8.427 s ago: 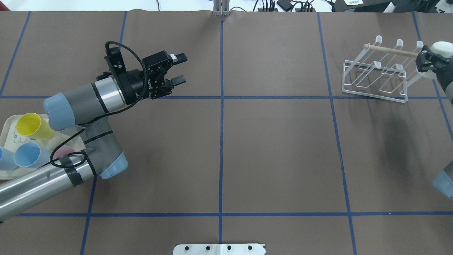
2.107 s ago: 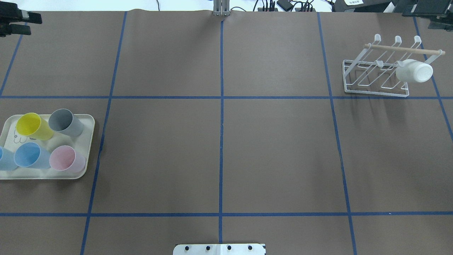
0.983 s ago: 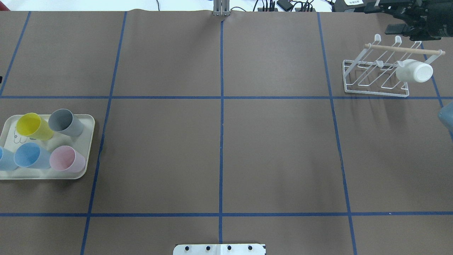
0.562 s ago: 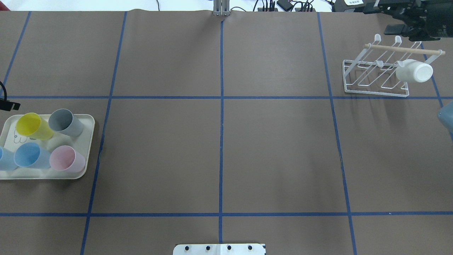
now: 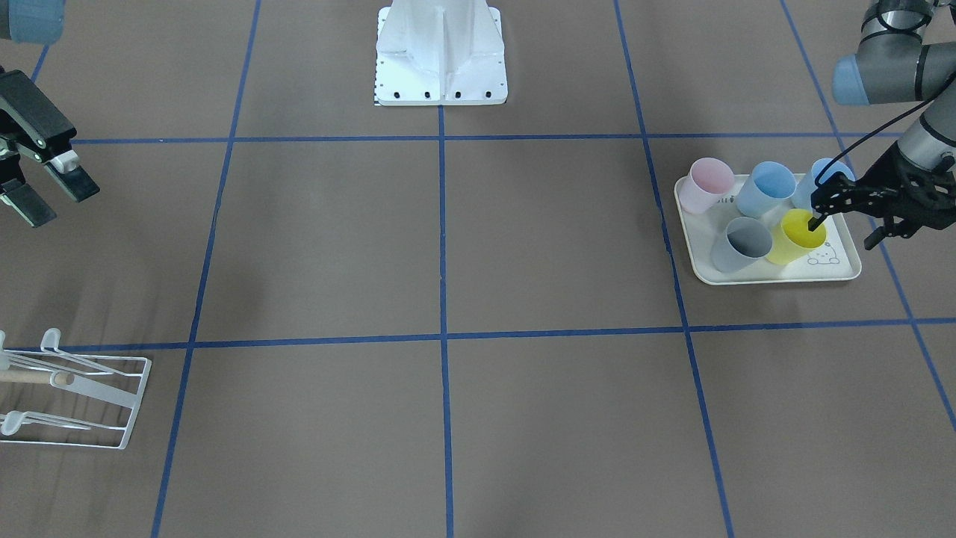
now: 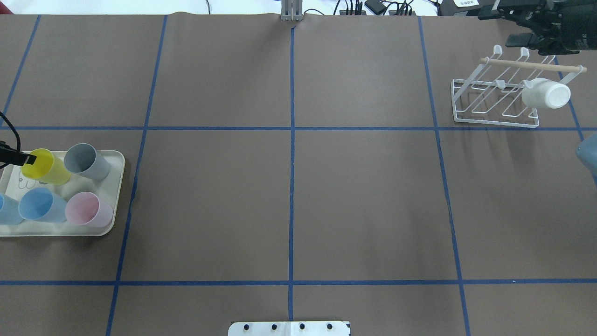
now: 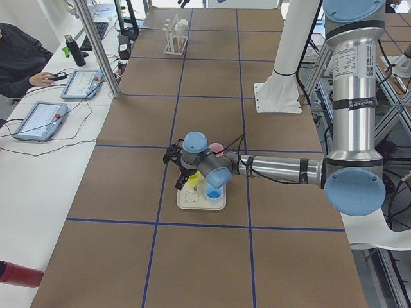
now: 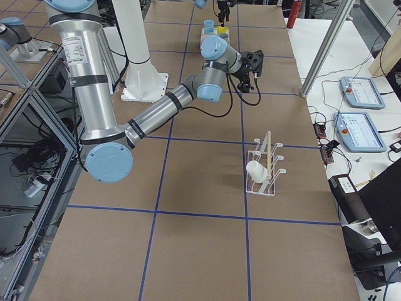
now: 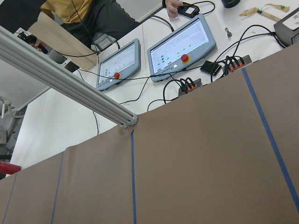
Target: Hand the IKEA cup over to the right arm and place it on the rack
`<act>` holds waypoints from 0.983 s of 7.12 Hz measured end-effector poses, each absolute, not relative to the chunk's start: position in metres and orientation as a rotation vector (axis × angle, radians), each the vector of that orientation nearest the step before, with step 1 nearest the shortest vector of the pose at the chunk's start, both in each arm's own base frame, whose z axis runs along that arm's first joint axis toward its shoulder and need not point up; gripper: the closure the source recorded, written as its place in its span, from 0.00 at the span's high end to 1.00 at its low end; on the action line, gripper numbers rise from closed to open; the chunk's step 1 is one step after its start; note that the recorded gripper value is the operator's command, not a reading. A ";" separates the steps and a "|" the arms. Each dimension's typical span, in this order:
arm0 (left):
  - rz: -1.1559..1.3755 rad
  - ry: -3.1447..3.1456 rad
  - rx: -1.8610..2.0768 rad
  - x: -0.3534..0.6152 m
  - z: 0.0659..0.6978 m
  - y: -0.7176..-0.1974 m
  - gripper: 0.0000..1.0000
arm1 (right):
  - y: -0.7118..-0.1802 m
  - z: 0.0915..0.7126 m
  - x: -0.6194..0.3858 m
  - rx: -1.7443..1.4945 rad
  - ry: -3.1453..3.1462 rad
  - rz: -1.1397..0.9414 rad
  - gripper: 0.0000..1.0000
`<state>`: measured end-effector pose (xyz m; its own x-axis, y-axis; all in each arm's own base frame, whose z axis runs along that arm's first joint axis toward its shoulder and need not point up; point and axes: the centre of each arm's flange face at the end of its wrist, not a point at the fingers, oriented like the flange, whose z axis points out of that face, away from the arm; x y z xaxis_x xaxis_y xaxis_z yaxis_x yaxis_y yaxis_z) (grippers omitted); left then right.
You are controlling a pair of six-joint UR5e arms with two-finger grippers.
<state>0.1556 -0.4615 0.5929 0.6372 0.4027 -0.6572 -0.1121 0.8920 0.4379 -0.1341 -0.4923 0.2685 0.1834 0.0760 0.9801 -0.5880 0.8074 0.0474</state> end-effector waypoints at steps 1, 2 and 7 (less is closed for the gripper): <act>0.305 0.833 0.373 0.157 0.594 -0.461 0.86 | -0.492 0.269 -0.134 0.469 -1.313 0.493 1.00; 0.309 0.834 0.369 0.160 0.595 -0.460 0.86 | -0.493 0.269 -0.134 0.468 -1.312 0.493 1.00; 0.330 0.833 0.338 0.175 0.600 -0.454 0.21 | -0.493 0.271 -0.134 0.466 -1.310 0.495 1.00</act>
